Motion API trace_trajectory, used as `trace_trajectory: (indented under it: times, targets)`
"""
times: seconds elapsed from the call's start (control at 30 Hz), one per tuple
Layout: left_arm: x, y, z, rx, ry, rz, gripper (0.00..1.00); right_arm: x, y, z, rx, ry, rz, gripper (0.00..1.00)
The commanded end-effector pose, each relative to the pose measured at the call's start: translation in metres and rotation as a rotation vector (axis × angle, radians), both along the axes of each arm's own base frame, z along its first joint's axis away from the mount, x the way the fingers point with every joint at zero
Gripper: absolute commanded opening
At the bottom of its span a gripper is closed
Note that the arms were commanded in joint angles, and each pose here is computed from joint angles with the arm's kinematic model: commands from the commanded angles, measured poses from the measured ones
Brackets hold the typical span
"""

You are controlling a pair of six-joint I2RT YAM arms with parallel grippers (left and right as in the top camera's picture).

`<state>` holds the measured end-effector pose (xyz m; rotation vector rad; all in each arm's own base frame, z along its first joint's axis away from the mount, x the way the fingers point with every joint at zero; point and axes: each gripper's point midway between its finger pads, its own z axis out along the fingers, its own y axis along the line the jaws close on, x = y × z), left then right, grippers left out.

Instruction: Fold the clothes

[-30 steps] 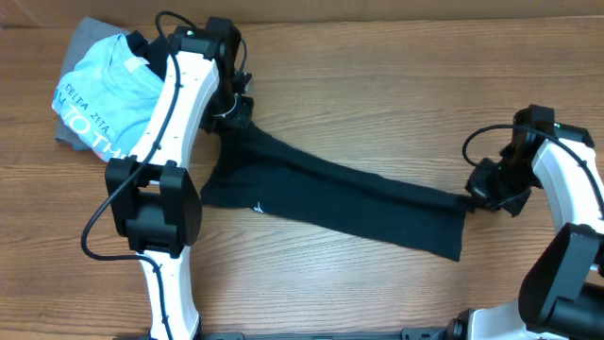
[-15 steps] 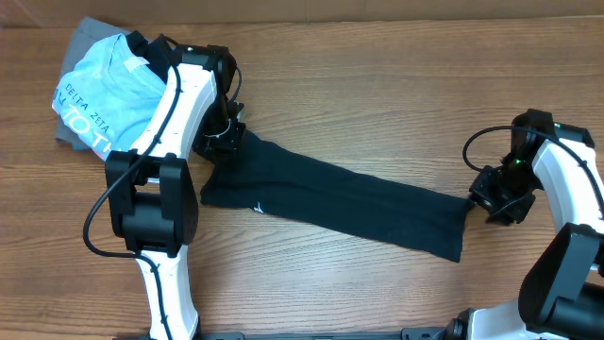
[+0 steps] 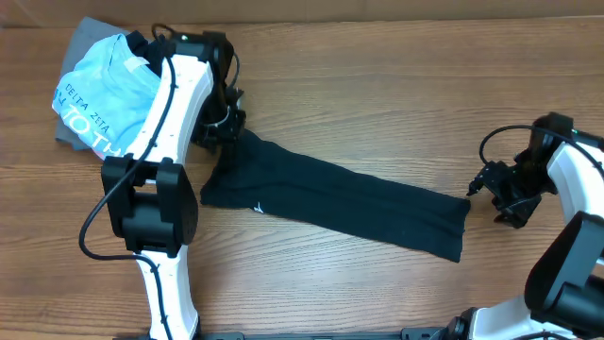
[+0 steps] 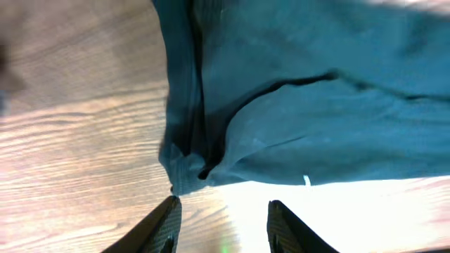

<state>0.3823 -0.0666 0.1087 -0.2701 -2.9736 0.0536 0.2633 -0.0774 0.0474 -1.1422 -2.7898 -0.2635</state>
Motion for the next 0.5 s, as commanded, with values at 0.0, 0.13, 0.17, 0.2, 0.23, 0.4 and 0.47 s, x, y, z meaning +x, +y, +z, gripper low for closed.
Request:
trace_trajectory:
  times: [0.0,0.13,0.17,0.2,0.23,0.4,0.47]
  targets:
    - [0.015,-0.005,0.040,-0.052,-0.113,0.007,0.41,-0.011,0.016,-0.017,0.134,0.000,-0.003,0.75]
    - [0.022,-0.006,0.068,-0.062,-0.178,0.005,0.41,-0.022,0.033,-0.034,0.246,-0.031,-0.002,0.73]
    - [0.024,-0.006,0.075,-0.064,-0.194,0.005,0.41,-0.026,0.036,-0.039,0.257,-0.030,-0.009,0.73]
    - [0.025,-0.006,0.079,-0.065,-0.204,0.005,0.41,-0.029,0.039,-0.043,0.268,-0.029,-0.018,0.72]
    - [0.026,-0.006,0.084,-0.067,-0.217,0.005,0.41,-0.031,0.044,-0.047,0.290,-0.037,-0.023,0.71]
    - [0.031,-0.007,0.094,-0.074,-0.257,0.005,0.41,-0.035,0.062,-0.062,0.346,-0.085,-0.024,0.47]
    - [0.031,-0.007,0.095,-0.073,-0.257,0.004,0.41,-0.035,0.065,-0.065,0.356,-0.100,-0.022,0.25]
